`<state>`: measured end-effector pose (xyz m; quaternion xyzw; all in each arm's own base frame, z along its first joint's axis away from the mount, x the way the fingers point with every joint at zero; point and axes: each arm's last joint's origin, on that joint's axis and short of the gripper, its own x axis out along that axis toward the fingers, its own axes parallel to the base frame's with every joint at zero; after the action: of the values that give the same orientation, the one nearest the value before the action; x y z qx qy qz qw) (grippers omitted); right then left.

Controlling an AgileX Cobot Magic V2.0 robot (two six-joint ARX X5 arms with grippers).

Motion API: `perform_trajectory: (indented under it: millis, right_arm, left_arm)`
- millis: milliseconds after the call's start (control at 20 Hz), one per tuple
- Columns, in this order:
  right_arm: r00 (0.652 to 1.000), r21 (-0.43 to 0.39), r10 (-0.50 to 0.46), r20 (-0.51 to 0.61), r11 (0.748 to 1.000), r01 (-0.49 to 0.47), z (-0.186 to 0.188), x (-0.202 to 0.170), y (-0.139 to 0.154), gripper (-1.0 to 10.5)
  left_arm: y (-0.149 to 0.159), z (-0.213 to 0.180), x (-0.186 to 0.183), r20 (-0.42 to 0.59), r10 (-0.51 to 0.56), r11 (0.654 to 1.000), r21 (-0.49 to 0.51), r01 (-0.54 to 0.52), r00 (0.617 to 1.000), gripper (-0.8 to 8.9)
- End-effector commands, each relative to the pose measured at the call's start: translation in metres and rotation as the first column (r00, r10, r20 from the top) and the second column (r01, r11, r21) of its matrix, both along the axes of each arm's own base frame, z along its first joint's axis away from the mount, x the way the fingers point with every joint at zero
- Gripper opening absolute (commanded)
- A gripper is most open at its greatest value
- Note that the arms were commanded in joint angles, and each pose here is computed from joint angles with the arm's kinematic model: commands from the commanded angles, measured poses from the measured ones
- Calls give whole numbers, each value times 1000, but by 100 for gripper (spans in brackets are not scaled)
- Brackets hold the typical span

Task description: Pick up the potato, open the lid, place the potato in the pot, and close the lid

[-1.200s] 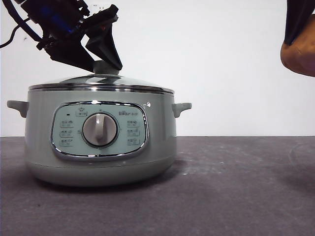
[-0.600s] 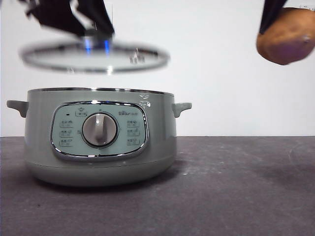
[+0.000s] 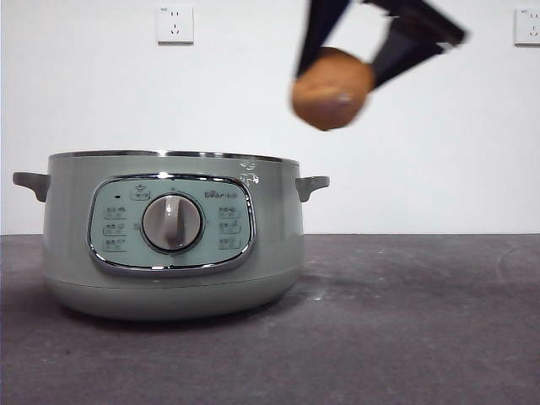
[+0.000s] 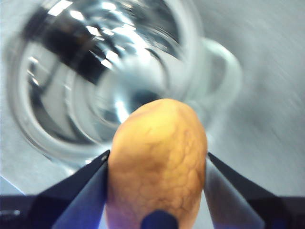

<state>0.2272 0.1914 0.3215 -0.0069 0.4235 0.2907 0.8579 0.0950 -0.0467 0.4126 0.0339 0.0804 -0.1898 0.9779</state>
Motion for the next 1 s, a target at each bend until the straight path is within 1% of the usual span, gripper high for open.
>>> perform_trajectory:
  millis: [50,150,300,400,550,650,750,900,1000]
  right_arm:
    - [996,-29,78,41,997,-77,3,19,28,-12]
    - [991,-49,122,57,992,-119,2,37,51,-12]
    - [980,-81,185,73,980,-179,-6,59,85,-12]
    - [971,-112,224,87,970,-214,-14,70,103,-13]
    - [959,-191,263,104,952,-240,-33,80,128,-12]
    - [951,-239,292,105,935,-261,-48,84,138,-12]
    - [948,-265,308,75,923,-279,-65,88,143,-12]
    - [950,-315,311,38,906,-284,-86,92,146,-5]
    - [947,-332,320,13,895,-298,-95,93,148,5]
  left_arm:
    - [13,12,-24,105,4,999,-46,1,994,-9]
    - [21,13,-39,132,6,998,-60,2,991,-9]
    - [28,11,-52,147,11,998,-68,-1,989,-9]
    - [29,10,-53,136,24,998,-62,-16,990,-9]
    - [29,6,-53,102,29,999,-42,-25,994,-9]
    - [29,5,-53,94,29,999,-37,-25,995,-9]
    - [29,5,-53,92,29,999,-36,-26,995,-9]
    - [29,5,-53,91,29,999,-36,-25,995,-8]
    - [29,4,-53,87,29,999,-33,-26,996,-9]
